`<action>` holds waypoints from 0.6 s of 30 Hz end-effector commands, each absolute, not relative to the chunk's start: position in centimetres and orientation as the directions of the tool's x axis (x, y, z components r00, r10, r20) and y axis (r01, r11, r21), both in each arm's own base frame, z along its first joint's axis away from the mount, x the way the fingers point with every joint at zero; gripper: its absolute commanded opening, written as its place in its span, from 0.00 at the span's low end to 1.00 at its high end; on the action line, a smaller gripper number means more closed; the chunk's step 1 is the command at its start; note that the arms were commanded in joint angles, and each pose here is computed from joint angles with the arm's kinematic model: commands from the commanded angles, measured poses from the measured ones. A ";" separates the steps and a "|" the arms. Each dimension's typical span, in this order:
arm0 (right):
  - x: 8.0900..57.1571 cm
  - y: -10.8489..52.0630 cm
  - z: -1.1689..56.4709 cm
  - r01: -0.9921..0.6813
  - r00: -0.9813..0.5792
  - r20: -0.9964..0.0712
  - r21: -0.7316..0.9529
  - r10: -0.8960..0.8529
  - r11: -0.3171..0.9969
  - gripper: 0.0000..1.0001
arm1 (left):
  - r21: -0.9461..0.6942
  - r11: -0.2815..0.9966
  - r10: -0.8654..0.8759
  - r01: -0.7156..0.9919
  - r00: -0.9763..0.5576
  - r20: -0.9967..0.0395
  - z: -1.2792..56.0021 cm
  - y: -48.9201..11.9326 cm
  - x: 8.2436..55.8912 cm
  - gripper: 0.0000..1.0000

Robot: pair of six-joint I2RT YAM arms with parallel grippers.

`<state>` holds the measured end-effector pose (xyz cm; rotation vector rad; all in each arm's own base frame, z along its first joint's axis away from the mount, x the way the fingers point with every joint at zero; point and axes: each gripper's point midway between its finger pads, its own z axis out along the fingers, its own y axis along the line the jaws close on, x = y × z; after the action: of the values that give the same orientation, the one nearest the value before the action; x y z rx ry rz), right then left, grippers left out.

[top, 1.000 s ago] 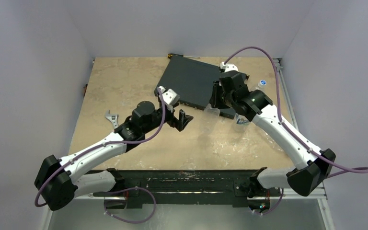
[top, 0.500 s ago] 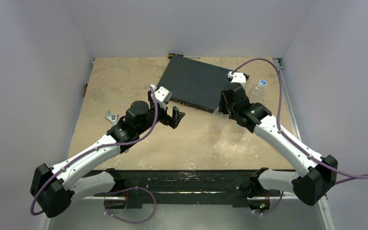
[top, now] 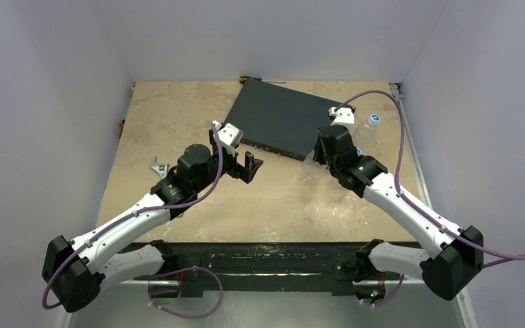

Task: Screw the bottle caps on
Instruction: Place the plastic bottle at the center of the board.

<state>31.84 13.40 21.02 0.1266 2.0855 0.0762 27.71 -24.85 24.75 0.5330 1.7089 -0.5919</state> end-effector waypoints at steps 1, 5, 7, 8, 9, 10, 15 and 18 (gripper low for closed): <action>32.3 13.3 22.0 0.067 -0.431 -0.891 0.130 0.146 0.989 0.08 | -0.095 0.772 0.011 0.629 -0.163 -0.987 26.2 -24.5 27.9 0.98; 32.1 13.3 21.9 0.060 -0.429 -0.892 0.132 0.144 0.990 0.20 | -0.097 0.771 0.012 0.629 -0.167 -0.986 26.0 -24.5 28.0 0.98; 32.1 13.2 22.0 0.061 -0.426 -0.893 0.132 0.146 0.989 0.29 | -0.098 0.770 0.011 0.630 -0.166 -0.986 26.1 -24.5 28.0 0.98; 32.0 13.1 22.1 0.062 -0.425 -0.894 0.131 0.145 0.989 0.34 | -0.097 0.770 0.011 0.631 -0.166 -0.986 26.0 -24.6 27.9 0.98; 32.0 13.1 22.2 0.062 -0.424 -0.894 0.130 0.144 0.990 0.39 | -0.098 0.769 0.012 0.632 -0.167 -0.986 26.0 -24.6 27.9 0.98; 32.0 13.2 22.3 0.060 -0.425 -0.894 0.130 0.143 0.990 0.43 | -0.098 0.768 0.014 0.634 -0.168 -0.986 25.9 -24.6 27.9 0.98; 32.0 13.4 22.4 0.053 -0.431 -0.892 0.126 0.137 0.991 0.54 | -0.099 0.764 0.016 0.638 -0.172 -0.985 25.7 -24.7 27.9 0.98; 32.0 13.5 22.3 0.049 -0.434 -0.891 0.126 0.134 0.991 0.56 | -0.097 0.763 0.017 0.639 -0.170 -0.985 25.8 -24.8 27.9 0.98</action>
<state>31.81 13.54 20.99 0.1217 2.0586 0.0946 27.67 -24.85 24.80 0.5336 1.7069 -0.5938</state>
